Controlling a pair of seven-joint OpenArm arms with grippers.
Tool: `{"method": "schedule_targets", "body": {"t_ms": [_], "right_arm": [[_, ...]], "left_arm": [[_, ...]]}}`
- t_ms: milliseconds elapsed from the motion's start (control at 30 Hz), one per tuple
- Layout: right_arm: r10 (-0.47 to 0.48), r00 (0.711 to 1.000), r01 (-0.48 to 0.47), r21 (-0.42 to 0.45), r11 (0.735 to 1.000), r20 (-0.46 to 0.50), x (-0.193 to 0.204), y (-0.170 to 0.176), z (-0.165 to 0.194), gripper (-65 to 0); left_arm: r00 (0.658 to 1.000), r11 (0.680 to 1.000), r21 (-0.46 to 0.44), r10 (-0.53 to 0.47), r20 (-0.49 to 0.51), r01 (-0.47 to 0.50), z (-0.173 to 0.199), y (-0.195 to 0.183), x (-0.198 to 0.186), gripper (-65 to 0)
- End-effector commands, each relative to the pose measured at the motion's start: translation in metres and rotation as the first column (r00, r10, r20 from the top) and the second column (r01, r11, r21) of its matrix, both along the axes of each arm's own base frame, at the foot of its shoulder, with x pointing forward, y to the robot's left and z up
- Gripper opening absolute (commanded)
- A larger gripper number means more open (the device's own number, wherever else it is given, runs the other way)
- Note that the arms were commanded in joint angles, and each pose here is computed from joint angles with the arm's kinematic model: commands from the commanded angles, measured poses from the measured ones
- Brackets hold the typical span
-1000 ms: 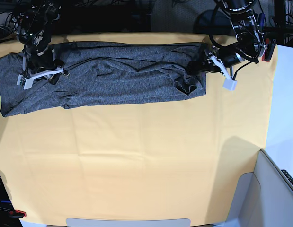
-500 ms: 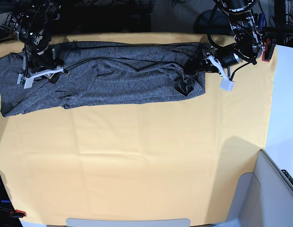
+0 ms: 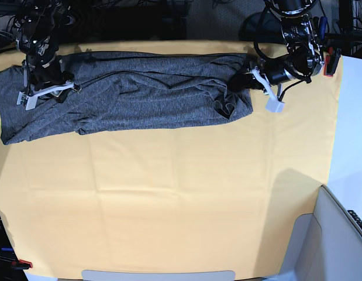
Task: Fold the T-shirt properly
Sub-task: 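Lift the shirt end with the left gripper and fold it toward the right gripper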
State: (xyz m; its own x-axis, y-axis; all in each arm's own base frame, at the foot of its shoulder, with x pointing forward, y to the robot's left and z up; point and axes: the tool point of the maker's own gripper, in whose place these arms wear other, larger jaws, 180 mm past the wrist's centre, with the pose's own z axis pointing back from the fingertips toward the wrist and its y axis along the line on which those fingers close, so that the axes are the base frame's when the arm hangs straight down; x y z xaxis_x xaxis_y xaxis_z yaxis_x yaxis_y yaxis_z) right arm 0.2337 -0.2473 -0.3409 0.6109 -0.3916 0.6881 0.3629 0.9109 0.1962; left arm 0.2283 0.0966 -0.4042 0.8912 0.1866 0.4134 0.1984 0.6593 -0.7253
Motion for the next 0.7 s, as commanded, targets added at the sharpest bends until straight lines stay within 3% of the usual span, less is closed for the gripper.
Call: {"method": "schedule_targets", "body": {"t_ms": [0, 100, 300, 500, 667], "right_arm": [[0.005, 0.999, -0.005, -0.021, 1.000, 0.039, 0.005, -0.003, 0.011, -45.7], [-0.022, 0.999, 0.024, -0.054, 0.998, 0.044, 0.003, -0.021, 0.017, -45.7], [-0.166, 0.984, 0.173, -0.106, 0.979, 0.068, -0.016, -0.072, 0.031, -45.8], [-0.270, 0.960, 0.278, -0.153, 0.948, 0.073, -0.041, -0.109, 0.039, -45.8], [-0.282, 0.957, 0.290, -0.202, 0.936, 0.066, -0.050, -0.127, 0.046, -45.8]], "left_arm": [[0.996, 0.999, -0.028, -0.019, 0.082, 0.022, 0.021, -0.012, 0.011, -64.6], [0.987, 0.996, -0.035, -0.079, 0.138, 0.085, 0.036, -0.035, 0.014, -64.6], [0.976, 0.982, -0.123, -0.119, 0.183, 0.143, 0.052, -0.085, 0.021, -64.6], [0.947, 0.949, -0.191, -0.199, 0.253, 0.250, 0.071, -0.138, 0.027, -64.6], [0.922, 0.910, -0.242, -0.267, 0.281, 0.338, 0.080, -0.183, 0.030, -64.6]]}}
